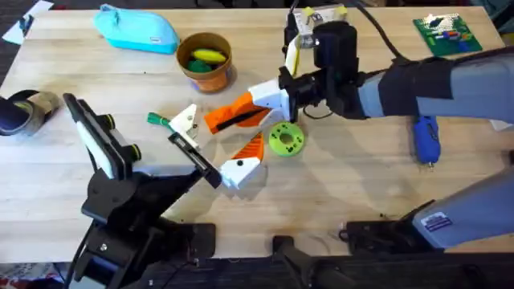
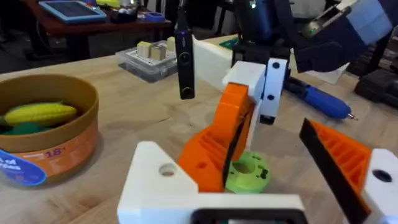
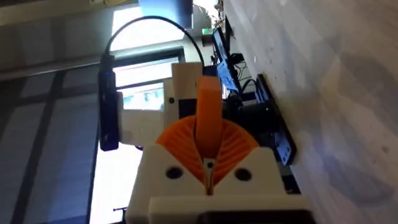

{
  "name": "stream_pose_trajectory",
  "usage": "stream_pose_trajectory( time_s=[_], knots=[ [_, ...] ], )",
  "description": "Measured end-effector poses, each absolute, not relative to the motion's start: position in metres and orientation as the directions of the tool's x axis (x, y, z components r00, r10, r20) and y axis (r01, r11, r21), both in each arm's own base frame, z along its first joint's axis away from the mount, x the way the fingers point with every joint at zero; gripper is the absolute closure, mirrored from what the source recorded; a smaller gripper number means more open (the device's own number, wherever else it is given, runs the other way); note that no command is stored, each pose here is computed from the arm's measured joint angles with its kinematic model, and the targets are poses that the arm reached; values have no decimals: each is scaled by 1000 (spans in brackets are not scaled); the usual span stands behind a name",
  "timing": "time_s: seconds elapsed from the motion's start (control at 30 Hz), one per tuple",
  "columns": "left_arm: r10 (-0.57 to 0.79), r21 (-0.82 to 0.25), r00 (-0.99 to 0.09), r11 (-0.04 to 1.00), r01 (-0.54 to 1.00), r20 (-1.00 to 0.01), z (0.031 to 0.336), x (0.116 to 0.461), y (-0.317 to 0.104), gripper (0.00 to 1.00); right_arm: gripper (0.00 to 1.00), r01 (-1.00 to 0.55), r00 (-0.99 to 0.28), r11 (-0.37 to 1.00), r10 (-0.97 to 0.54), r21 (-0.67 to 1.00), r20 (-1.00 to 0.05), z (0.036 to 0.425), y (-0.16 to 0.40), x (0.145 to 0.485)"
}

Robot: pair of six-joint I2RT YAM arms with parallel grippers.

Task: Pick up the gripper from the table and insert it into the empty holder that is missing its gripper. Then pick up a screw, insert it into the mounting hole, and use the screwdriver to tighten it. Finally, clean up the table by picking up the vegetable and placing it into the bucket.

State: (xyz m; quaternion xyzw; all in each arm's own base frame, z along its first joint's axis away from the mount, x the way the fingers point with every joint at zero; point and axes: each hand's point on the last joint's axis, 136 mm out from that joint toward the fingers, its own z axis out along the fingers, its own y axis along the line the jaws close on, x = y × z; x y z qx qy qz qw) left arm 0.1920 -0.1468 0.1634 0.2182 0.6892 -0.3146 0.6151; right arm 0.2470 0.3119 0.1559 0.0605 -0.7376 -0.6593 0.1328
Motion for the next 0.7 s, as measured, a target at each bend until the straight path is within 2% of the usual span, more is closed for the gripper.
stream_pose_trajectory(
  time_s=[0.07, 0.17, 0.37, 0.7],
  knots=[
    [-86, -165, -148, 699, 695, -985, 164, 191, -148, 10, 985, 114, -949, 135, -280, 984, 148, 152, 310, 242],
    [-83, -166, -151, 681, 713, -985, 164, 187, -151, 10, 985, 109, -940, 123, -310, 986, 142, 154, 309, 236],
    [-79, -167, -153, 657, 735, -985, 164, 183, -155, 10, 985, 81, -926, 83, -362, 993, 105, 161, 305, 230],
    [-78, -167, -154, 647, 744, -985, 164, 182, -157, 10, 985, -4, -939, 32, -344, 999, 7, 168, 295, 242]
  ],
)
